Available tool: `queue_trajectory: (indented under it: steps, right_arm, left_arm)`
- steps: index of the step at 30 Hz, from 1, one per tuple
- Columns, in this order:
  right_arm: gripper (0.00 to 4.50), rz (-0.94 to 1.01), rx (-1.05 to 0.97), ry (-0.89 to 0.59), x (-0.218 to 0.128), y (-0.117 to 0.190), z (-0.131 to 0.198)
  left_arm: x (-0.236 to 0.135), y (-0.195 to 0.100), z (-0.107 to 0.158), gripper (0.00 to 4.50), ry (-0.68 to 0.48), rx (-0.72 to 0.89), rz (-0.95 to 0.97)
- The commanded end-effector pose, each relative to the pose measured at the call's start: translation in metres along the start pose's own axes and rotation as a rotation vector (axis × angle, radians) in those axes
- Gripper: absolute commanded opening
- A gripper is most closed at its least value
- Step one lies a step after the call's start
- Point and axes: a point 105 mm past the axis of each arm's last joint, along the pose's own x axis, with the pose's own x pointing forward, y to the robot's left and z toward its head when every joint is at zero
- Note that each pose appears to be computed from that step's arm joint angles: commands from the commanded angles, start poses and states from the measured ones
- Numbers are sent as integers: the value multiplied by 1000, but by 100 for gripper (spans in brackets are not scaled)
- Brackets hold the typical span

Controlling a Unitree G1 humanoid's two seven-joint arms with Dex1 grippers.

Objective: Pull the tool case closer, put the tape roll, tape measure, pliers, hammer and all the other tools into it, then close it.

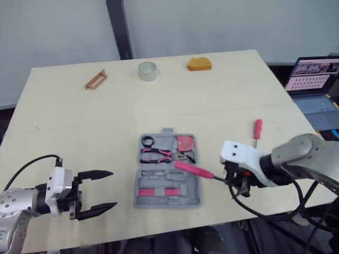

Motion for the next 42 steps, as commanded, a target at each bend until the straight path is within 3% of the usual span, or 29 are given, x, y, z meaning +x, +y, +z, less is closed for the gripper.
queue_trajectory:
  steps: [1, 16, 30, 42]
  right_arm:
    - [6, 28, -56, 22, 3, 2, 11]
    - [6, 86, -163, 124, 44, -1, 52]
    - [6, 142, -226, 96, 69, 3, 84]
    - [6, 199, -254, 89, 83, 14, 89]
  left_arm:
    - [-4, -5, 4, 450, 4, 28, 6]
    - [-10, -15, -3, 450, 29, 3, 54]
    - [-29, -15, -23, 450, 58, -37, 136]
    - [-36, -18, -28, 450, 70, -34, 154]
